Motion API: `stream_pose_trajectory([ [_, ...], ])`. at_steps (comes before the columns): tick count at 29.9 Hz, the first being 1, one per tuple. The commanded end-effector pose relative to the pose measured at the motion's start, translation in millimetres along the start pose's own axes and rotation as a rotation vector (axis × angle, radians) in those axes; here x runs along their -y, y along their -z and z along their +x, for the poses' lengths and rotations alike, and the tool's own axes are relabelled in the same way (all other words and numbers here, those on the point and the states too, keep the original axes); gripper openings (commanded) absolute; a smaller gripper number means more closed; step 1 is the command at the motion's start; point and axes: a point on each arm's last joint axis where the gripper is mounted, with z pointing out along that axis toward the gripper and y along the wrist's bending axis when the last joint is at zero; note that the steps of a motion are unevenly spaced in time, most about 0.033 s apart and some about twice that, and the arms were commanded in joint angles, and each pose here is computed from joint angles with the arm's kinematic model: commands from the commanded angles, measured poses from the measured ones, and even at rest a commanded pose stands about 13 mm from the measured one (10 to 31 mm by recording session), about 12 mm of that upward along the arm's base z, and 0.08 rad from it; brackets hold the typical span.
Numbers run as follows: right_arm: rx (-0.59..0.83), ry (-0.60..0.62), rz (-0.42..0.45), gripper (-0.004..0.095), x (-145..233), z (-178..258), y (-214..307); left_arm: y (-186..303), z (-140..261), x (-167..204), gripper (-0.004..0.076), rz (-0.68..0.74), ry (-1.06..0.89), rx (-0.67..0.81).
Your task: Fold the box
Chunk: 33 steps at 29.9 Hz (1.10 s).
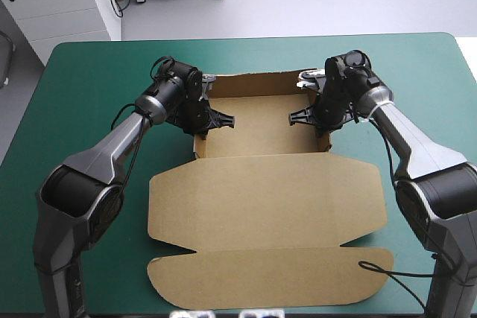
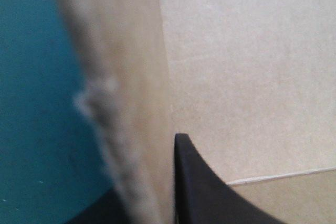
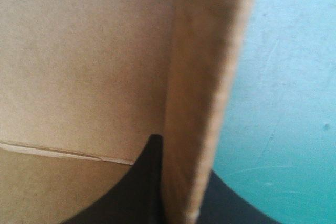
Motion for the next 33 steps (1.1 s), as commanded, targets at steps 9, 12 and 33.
stream_pose_trajectory([
  [9, 0.07, 0.022, -0.004, 0.0015, 2.8, 1.2, 31.7, 29.1, 3.4, -3.7, 0.0, -0.026, -0.062, 0.024],
  [12, 0.068, 0.022, -0.03, 0.0147, 0.5, 1.4, 31.7, 29.0, 3.9, -2.2, 0.0042, -0.009, -0.059, 0.02],
  [33, 0.204, -0.021, -0.027, 0.0707, 0.7, -11.9, 40.6, 54.8, -8.5, -2.8, 0.0554, -0.038, -0.12, 0.128],
])
